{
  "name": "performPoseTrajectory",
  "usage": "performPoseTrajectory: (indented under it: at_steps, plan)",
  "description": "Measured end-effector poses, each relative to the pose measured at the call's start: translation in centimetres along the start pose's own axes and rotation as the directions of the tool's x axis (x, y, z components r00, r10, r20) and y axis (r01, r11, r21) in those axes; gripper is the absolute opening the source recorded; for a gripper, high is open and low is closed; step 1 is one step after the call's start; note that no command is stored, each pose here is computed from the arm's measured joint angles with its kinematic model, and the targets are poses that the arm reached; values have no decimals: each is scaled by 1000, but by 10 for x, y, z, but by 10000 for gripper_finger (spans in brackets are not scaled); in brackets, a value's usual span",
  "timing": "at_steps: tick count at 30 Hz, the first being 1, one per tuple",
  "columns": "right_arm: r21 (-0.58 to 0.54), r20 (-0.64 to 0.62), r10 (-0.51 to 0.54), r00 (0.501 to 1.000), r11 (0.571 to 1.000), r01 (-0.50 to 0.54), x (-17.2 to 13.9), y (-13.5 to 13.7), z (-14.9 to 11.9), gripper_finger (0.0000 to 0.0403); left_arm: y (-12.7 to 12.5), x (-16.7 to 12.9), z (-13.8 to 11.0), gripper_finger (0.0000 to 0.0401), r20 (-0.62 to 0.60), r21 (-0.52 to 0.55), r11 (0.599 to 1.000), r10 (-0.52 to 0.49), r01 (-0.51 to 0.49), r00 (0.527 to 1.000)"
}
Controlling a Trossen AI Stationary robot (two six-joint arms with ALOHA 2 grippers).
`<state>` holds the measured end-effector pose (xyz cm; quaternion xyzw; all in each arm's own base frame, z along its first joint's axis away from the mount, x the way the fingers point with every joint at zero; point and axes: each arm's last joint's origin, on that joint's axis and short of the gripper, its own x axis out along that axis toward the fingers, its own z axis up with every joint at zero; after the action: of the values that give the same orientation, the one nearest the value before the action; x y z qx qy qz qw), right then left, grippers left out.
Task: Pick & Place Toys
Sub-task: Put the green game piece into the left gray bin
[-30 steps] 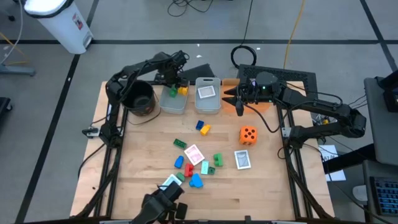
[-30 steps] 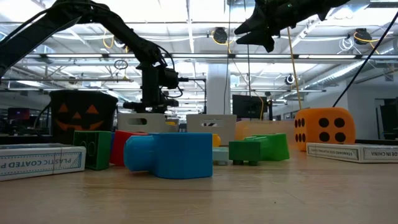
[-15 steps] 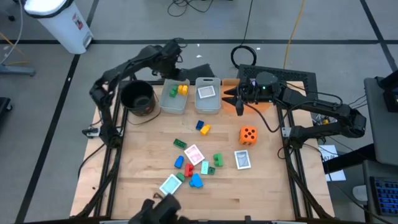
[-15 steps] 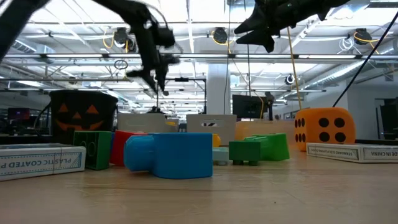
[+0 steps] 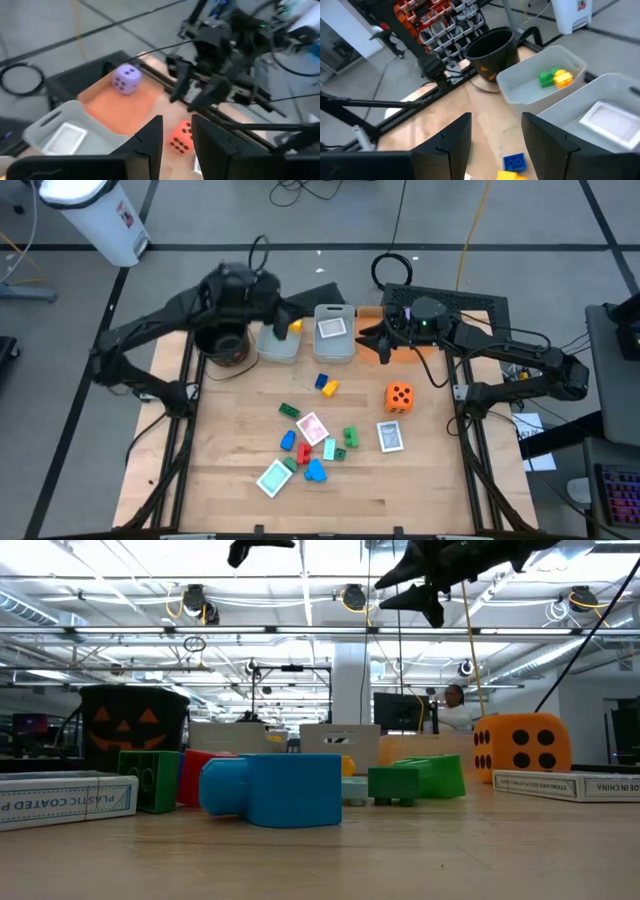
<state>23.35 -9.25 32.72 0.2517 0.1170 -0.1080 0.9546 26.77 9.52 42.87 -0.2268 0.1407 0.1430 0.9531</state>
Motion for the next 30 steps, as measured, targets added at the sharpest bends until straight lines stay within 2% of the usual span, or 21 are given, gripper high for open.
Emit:
performPoseTrajectory:
  at_steps: [5, 9, 12, 16, 22, 25, 30]
  plan:
    - [37, -34, 60, 998, 998, -59, 3, 17, -8, 167, -18, -3, -54, 106, 45, -26, 986, -162, 164, 986]
    - [47, -51, 86, 995, 995, -84, 6, 33, -16, 167, -35, -9, -96, 106, 105, -10, 943, -329, 332, 938]
    - [32, -43, 85, 995, 996, -84, 7, 47, -22, 167, -50, -13, -121, 106, 134, -18, 912, -404, 410, 905]
    - [8, 8, 118, 993, 993, -118, 15, 66, -28, 167, -70, -20, -149, 106, 96, -17, 907, -418, 421, 903]
    - [-24, 108, 285, 953, 959, -284, 35, 100, -38, 167, -98, -28, -183, 106, -26, -4, 916, -402, 402, 915]
    - [-46, 88, 339, 937, 941, -336, 43, 114, -51, 167, -105, -33, -195, 106, -93, -23, 914, -405, 405, 910]
    - [-70, 18, 360, 933, 931, -358, 49, 131, -73, 167, -108, -42, -216, 106, -238, -67, 929, -368, 363, 899]
